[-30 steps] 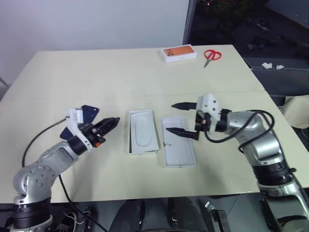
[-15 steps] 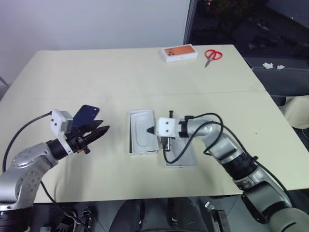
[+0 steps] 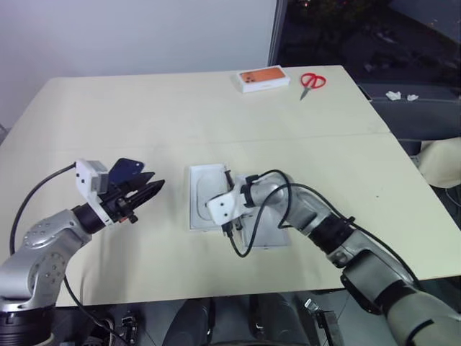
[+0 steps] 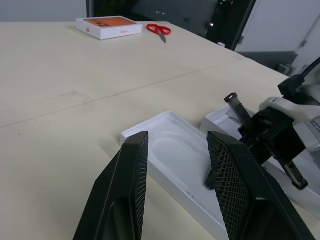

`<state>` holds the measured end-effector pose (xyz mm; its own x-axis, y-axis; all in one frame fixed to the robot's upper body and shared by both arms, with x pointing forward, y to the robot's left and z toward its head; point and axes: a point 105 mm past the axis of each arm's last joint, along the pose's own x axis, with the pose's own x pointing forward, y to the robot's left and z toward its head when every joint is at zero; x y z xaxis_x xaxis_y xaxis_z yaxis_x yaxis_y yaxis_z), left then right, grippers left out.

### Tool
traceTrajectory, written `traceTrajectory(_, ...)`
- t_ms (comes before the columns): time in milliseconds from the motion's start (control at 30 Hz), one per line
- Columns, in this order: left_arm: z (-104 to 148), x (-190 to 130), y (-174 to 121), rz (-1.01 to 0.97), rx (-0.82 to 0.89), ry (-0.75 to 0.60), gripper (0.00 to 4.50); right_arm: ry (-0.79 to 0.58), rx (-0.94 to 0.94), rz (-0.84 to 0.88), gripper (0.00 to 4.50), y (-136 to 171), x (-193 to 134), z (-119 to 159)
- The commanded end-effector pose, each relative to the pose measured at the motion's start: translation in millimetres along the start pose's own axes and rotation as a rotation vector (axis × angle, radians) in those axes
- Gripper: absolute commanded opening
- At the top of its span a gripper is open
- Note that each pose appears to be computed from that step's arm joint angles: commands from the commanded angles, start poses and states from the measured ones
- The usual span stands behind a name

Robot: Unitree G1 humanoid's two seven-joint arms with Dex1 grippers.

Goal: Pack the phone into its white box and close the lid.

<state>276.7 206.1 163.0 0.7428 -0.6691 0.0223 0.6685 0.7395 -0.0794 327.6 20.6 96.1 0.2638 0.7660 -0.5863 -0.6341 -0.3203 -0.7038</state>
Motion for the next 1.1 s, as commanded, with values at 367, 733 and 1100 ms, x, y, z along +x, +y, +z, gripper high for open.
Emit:
traceTrajectory(367, 10.6, -1.8, -2.5, 0.003, 0.06, -0.03, 1.97, -0.015, 0.05, 0.018, 0.02, 0.9, -5.1, -5.4)
traceTrajectory(733, 5.2, 1.0, -0.7, -0.009, 0.058, 0.014, 1.97, -0.37, 0.556, -0.316, 0.02, -66.5, -70.0, 11.5)
traceTrajectory(1100, 0.5, 0.2, 16.7, 0.059, 0.033, 0.041, 1.97, -0.475, 0.783, -0.383, 4.45, -65.5, -92.3, 11.3)
